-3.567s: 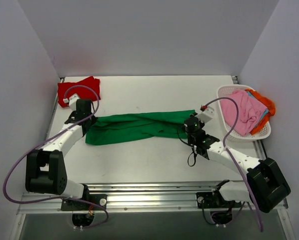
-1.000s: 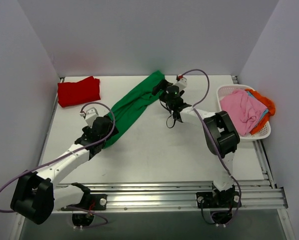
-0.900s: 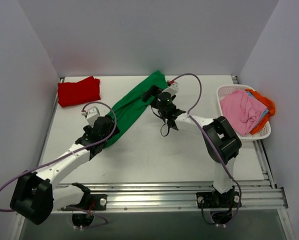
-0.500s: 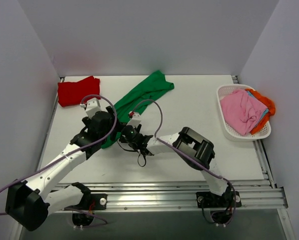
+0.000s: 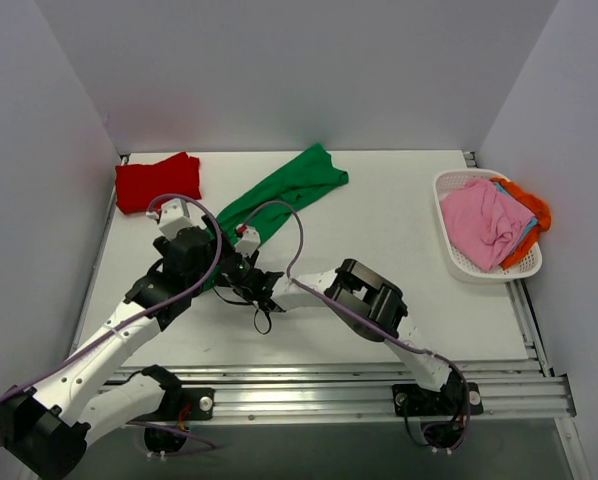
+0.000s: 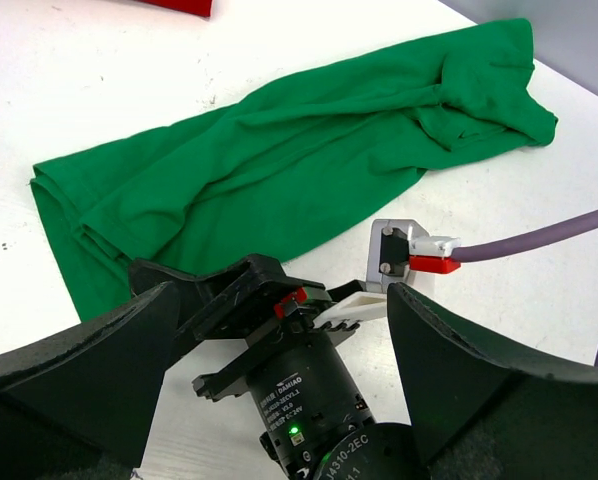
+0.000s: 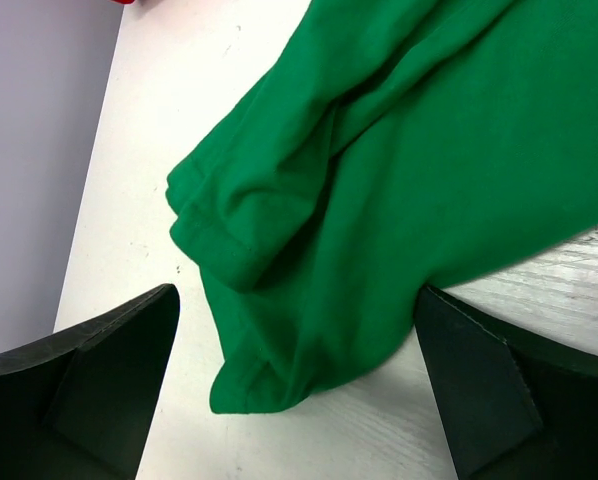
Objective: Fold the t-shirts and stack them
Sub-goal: Fold the tshirt
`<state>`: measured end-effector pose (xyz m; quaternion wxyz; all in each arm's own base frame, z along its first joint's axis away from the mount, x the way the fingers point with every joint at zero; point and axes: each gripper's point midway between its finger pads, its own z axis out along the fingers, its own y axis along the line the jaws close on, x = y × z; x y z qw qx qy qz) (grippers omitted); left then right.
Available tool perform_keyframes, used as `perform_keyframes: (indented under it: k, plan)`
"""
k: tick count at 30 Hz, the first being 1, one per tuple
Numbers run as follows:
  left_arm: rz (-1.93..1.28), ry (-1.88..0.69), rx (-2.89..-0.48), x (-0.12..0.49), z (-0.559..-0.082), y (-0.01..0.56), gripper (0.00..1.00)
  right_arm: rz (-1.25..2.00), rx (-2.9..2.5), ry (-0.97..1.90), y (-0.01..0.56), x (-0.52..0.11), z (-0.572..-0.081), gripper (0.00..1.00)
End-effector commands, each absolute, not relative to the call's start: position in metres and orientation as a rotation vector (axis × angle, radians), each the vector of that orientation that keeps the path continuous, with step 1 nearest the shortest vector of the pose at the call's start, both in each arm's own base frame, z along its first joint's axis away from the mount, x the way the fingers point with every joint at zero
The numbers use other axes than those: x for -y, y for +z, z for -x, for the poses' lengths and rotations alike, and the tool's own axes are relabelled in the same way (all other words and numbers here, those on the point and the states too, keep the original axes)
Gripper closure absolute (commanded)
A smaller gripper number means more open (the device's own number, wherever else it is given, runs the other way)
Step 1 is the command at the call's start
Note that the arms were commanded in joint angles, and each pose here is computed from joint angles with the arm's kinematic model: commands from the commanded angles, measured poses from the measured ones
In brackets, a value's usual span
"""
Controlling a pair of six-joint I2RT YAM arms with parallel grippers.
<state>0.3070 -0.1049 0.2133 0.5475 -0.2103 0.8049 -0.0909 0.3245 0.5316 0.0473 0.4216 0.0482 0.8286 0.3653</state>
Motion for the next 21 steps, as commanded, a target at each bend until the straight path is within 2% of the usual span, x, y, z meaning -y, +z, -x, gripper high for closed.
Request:
perform_keyframes:
  k: [1,4,7,8,9,10,11,14,21]
  plan:
    - [0.491,-0.208,-1.889,0.103,-0.306,0.220,0.07,-0.079,-2.214,0.809,-0.001,-0.523,-0.306,0.01]
    - [0.492,-0.207,-1.891,0.103,-0.306,0.219,0.07,-0.070,-2.212,0.818,-0.004,-0.522,-0.303,0.07]
    - [0.490,-0.207,-1.893,0.103,-0.306,0.220,0.07,-0.055,-2.217,0.837,-0.009,-0.519,-0.298,0.22]
    - [0.491,-0.207,-1.894,0.103,-0.305,0.219,0.07,-0.048,-2.221,0.848,-0.010,-0.519,-0.298,0.35]
    - [0.493,-0.207,-1.892,0.102,-0.305,0.220,0.07,-0.042,-2.225,0.846,-0.013,-0.517,-0.297,0.43]
    - [0.493,-0.208,-1.891,0.102,-0.305,0.220,0.07,-0.040,-2.235,0.843,-0.017,-0.515,-0.296,0.57]
    - [0.492,-0.209,-1.892,0.103,-0.305,0.220,0.07,-0.041,-2.252,0.830,-0.024,-0.513,-0.295,0.89]
    - [0.494,-0.212,-1.886,0.102,-0.304,0.220,0.06,-0.050,-2.276,0.808,-0.036,-0.506,-0.295,1.00]
    - [0.493,-0.208,-1.891,0.102,-0.305,0.217,0.06,-0.071,-2.287,0.783,-0.045,-0.489,-0.297,1.00]
